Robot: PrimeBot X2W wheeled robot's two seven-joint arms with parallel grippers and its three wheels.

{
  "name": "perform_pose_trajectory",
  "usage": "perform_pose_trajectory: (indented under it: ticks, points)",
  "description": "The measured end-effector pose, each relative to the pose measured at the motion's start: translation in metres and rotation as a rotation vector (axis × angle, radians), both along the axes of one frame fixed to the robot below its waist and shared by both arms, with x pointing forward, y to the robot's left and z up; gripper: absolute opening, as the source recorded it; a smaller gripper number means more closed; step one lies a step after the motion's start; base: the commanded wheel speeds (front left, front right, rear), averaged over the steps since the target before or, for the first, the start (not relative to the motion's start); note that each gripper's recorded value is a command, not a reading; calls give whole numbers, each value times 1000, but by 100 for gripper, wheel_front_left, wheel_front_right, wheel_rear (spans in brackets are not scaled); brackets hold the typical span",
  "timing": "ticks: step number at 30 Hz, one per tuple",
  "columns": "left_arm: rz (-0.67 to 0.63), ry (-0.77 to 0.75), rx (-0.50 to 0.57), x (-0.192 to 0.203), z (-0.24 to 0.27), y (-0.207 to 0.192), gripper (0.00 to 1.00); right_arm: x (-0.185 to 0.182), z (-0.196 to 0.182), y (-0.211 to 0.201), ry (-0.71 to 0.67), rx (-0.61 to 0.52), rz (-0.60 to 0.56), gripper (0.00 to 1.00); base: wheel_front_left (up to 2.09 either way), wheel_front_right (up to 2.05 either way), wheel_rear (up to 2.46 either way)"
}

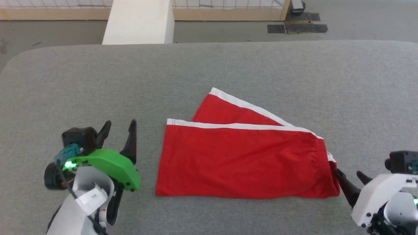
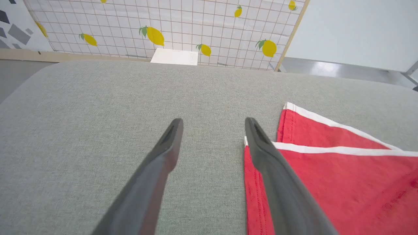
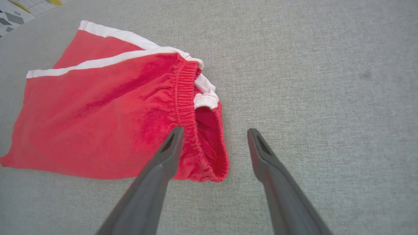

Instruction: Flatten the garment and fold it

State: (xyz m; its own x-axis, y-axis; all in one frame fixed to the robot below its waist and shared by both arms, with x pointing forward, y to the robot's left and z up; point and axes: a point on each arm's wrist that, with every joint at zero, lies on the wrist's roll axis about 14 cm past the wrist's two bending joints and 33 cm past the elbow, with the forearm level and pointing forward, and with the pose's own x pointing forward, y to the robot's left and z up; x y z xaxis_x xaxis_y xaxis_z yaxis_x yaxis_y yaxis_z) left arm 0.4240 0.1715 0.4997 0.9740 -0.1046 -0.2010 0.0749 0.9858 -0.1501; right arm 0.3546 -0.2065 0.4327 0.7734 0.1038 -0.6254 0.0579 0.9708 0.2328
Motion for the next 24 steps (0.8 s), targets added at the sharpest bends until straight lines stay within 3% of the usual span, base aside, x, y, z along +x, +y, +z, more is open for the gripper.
perform_pose_trajectory:
  ticks: [6, 7, 8, 10, 16, 17, 18, 19, 24]
  points:
    - [-171, 84, 52, 30, -20, -37, 100, -8, -4, -17, -8, -9, -69, 100, 0, 0, 0]
    - [-204, 127, 71, 36, -27, -43, 100, -8, -5, -18, -4, -10, -73, 100, 0, 0, 0]
    - [-256, 299, 124, 47, -54, -54, 100, -7, -9, -19, 6, -9, -77, 100, 0, 0, 0]
    - [-279, 400, 157, 52, -70, -57, 100, -6, -11, -19, 10, -10, -80, 100, 0, 0, 0]
    - [-322, 562, 209, 57, -105, -67, 100, 0, -15, -24, 7, -10, -101, 100, 0, 0, 0]
    - [-325, 584, 209, 55, -112, -68, 86, -1, -16, -26, 13, -11, -108, 100, 0, 0, 0]
    - [-328, 592, 209, 56, -115, -69, 21, -2, -18, -28, 18, -12, -114, 100, 0, 0, 0]
    - [-330, 564, 159, 63, -114, -77, 0, -5, -21, -35, 24, -19, -137, 100, 0, 0, 0]
    - [-310, 422, 19, 65, -93, -90, 0, -3, -12, -44, -4, -48, -157, 100, 0, 0, 0]
